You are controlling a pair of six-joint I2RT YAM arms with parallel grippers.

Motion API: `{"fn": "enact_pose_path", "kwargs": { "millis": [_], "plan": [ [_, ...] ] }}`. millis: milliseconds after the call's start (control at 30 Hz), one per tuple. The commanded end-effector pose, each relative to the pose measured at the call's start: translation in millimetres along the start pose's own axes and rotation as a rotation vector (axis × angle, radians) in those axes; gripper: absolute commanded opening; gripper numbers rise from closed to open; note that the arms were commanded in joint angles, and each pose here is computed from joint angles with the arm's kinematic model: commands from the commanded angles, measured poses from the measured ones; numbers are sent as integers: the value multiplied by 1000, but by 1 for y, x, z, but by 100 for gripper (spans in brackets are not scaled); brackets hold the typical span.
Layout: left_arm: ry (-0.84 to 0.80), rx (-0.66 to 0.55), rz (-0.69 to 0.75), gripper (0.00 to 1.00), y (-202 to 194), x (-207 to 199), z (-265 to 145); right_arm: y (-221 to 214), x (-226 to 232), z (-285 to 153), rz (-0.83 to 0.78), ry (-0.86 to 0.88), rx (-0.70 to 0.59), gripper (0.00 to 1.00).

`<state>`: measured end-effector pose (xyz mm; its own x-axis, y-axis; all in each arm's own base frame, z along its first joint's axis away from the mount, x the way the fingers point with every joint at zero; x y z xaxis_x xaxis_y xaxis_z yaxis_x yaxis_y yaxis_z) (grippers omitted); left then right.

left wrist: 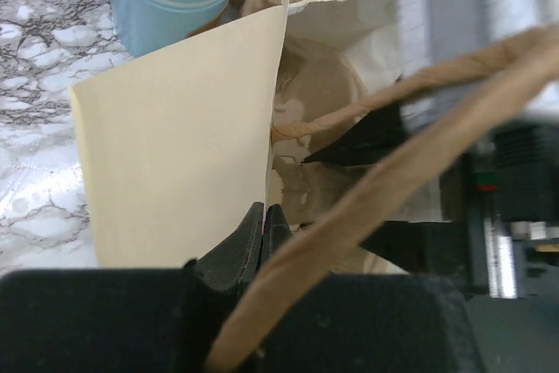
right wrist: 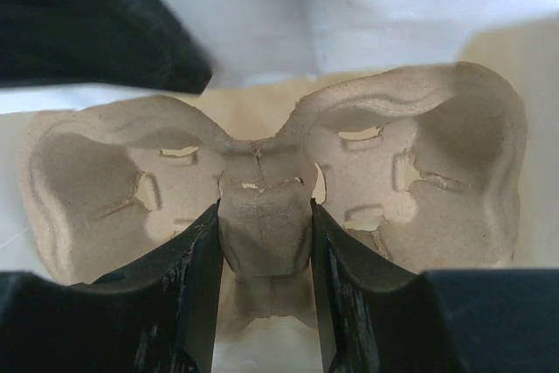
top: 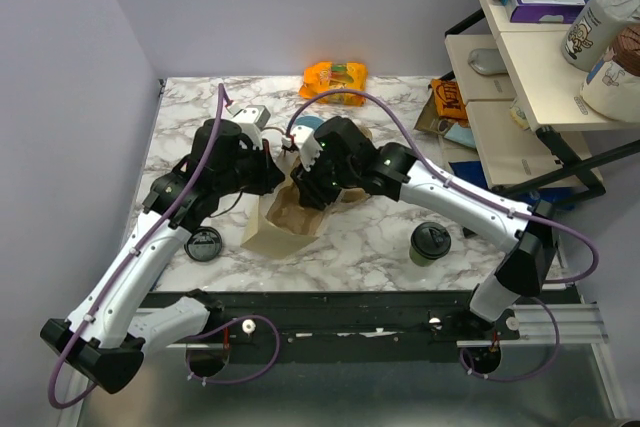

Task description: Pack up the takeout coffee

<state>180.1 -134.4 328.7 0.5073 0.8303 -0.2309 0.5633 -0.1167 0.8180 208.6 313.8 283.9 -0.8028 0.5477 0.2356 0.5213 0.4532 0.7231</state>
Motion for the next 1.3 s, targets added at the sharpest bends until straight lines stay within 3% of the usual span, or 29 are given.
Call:
{"fn": "enact_pose_path", "kwargs": {
  "millis": [0,133,200,367,867,1200,1267],
  "plan": [
    [-71,-46,6,1,4,-7,-5,-4,-3,7,-24,-108,65,45],
    [-87,-49,-3,1,3,-9,-4,1,-2,13,8,-149,25,46],
    [-69,-44,-29,0,1,-7,-2,6,-2,16,-1,-178,-55,42],
    [-65,-7,-73,0,-3,-7,6,11,-1,11,-49,-132,-315,42],
    [-194,-60,-163,0,0,-7,4,-10,-11,29,-114,-175,-358,48],
    [-58,-84,-182,0,2,9,-1,-6,-1,7,-74,-119,-352,79],
    [-46,-93,-178,0,2,10,-3,-3,4,-2,-78,-91,-359,79]
  ]
}}
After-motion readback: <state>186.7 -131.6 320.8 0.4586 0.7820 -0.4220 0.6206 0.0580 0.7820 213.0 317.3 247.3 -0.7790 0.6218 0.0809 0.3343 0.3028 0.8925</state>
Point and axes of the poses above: each gripper's point midway between its finger pads, its own z axis out along the fingers, its own x axis along the line the jaws close on, y = z × x, the point moved 9 cm from there along -z, back along the fingers, and after that the axes turned 12 degrees about z, right-handed, at the moved point
